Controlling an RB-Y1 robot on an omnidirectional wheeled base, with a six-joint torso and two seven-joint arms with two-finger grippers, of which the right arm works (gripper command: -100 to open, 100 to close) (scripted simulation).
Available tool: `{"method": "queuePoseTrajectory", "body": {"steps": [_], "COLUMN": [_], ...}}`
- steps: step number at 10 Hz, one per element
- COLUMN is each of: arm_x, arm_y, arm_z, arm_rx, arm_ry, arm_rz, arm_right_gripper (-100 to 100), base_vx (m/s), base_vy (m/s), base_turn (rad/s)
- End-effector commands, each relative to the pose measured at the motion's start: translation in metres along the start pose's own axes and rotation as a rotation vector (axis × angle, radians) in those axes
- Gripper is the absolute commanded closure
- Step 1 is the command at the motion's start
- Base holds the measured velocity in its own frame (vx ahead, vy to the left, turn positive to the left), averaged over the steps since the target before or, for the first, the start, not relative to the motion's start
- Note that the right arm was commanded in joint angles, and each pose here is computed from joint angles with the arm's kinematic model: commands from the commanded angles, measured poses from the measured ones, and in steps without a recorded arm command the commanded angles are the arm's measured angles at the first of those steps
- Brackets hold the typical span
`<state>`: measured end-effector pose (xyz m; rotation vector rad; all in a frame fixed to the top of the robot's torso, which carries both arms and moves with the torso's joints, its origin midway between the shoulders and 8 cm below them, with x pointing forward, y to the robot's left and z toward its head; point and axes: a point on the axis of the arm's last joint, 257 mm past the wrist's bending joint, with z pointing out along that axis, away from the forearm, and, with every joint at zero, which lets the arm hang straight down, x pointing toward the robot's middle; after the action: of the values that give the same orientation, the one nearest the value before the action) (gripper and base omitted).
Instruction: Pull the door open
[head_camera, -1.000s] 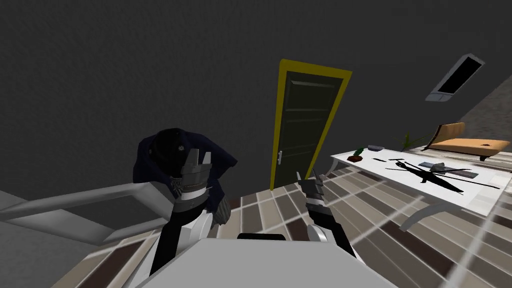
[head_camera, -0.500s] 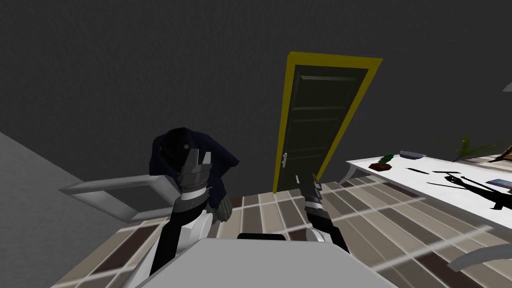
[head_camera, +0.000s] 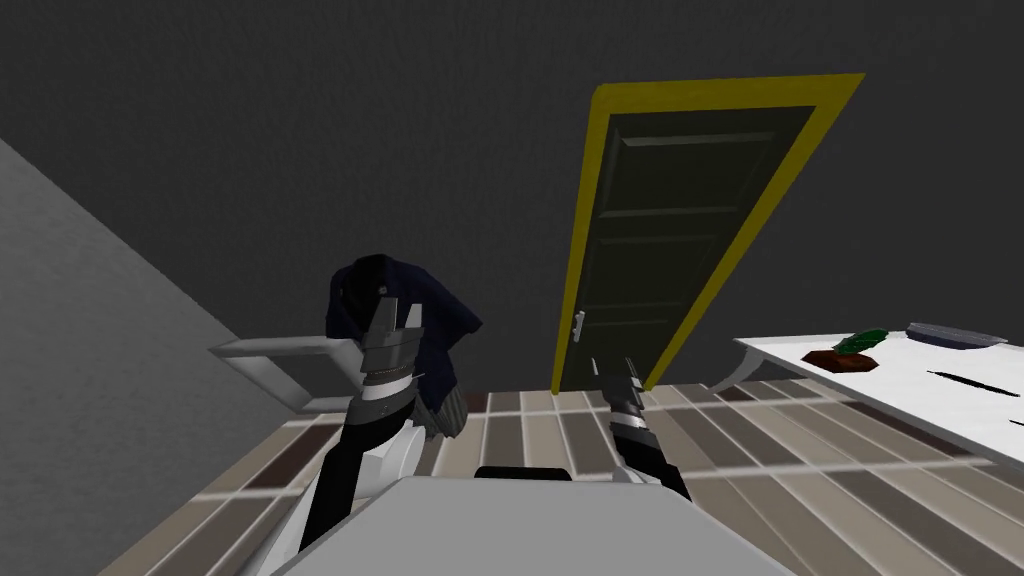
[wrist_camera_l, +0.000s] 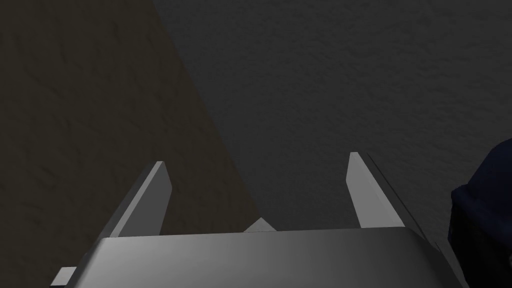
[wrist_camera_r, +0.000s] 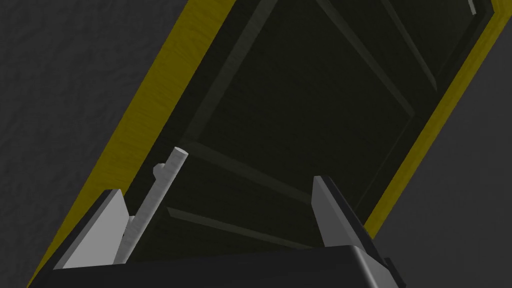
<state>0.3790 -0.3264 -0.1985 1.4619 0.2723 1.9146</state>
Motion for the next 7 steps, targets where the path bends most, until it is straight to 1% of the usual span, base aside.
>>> {"method": "queuePoseTrajectory", "body": {"steps": [1, 7], "arm_x": [-0.011, -0.054], "arm_y": [-0.004, -0.015], "arm_z": [-0.0068, -0.0311], "arm_rx": [0.0, -0.005], "arm_ry": [-0.023, -0.117], "arm_rz": [0.05, 0.209], "arm_right_gripper": [-100, -100], "base_vx": [0.055, 0.047], "base_vy": [-0.107, -0.101], "base_turn": [0.236, 0.2]}}
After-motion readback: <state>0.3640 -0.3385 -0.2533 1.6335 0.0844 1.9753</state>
